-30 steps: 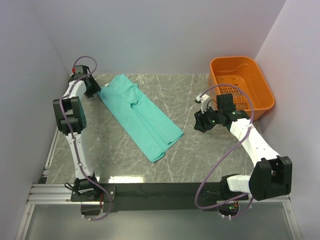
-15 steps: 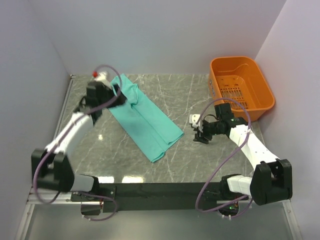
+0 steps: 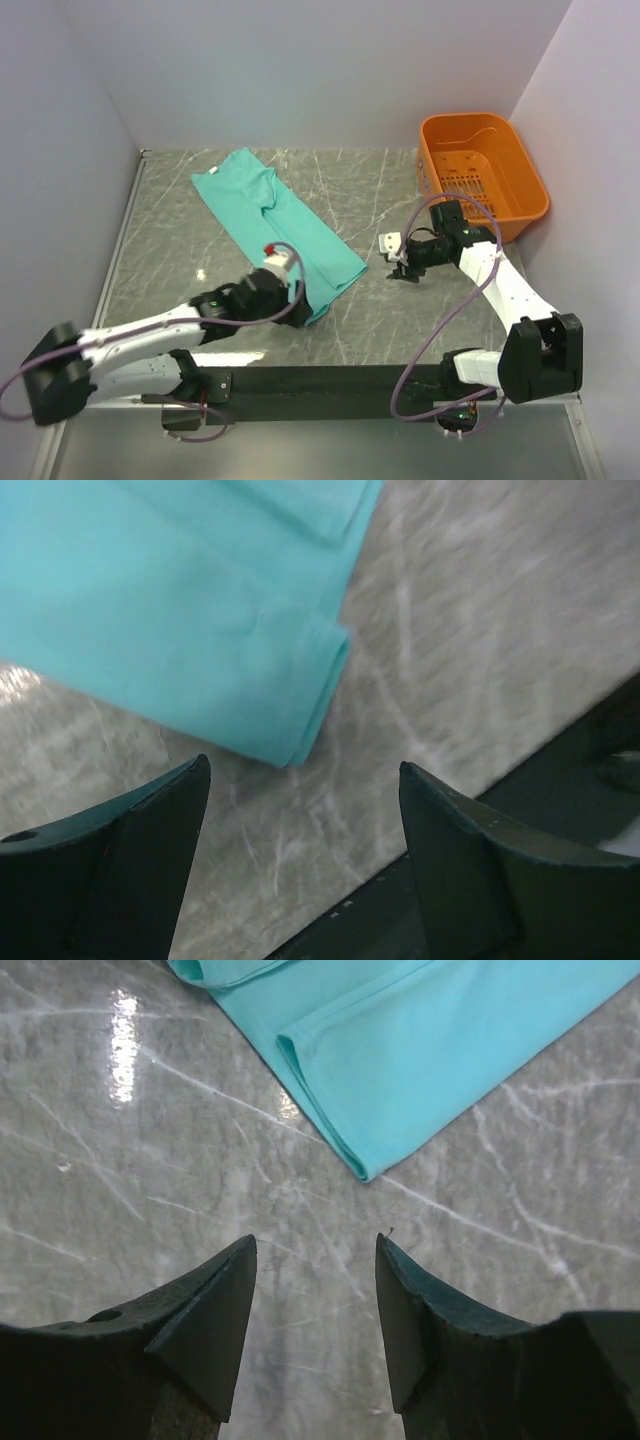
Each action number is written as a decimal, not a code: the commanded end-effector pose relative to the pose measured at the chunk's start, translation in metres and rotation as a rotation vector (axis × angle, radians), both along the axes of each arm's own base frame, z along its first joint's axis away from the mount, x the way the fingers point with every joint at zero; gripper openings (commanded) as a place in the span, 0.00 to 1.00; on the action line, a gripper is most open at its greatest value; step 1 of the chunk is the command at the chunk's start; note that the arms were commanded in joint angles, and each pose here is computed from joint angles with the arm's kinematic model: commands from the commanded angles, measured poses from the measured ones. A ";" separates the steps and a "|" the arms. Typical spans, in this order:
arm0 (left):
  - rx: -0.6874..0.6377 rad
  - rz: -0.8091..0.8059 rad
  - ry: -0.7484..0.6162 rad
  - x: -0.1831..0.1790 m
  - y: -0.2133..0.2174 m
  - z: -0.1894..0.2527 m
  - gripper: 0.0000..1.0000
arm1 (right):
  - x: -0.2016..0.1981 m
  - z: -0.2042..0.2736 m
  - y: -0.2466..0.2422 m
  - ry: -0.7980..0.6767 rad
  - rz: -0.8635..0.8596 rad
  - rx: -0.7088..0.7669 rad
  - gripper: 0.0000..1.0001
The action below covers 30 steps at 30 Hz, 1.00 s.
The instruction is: Fold and stack the t-shirts
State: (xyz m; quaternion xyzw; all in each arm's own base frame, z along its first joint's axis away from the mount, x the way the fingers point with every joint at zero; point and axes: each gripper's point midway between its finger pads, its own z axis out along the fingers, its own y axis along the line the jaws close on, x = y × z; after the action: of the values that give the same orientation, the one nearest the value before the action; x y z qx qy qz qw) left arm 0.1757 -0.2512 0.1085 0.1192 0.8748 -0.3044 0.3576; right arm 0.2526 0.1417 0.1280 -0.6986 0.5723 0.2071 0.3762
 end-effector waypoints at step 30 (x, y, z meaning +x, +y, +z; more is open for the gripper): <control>0.771 -0.161 -0.073 0.003 -0.040 -0.100 0.54 | -0.017 0.002 -0.050 0.137 -0.202 0.112 0.56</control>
State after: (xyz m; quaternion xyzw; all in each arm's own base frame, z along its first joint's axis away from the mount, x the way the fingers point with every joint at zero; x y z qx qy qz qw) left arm 0.1813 -0.2997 0.0243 0.3038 0.8945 0.0080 0.3278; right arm 0.2368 0.0865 0.1230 -0.5976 0.6646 0.2333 0.3830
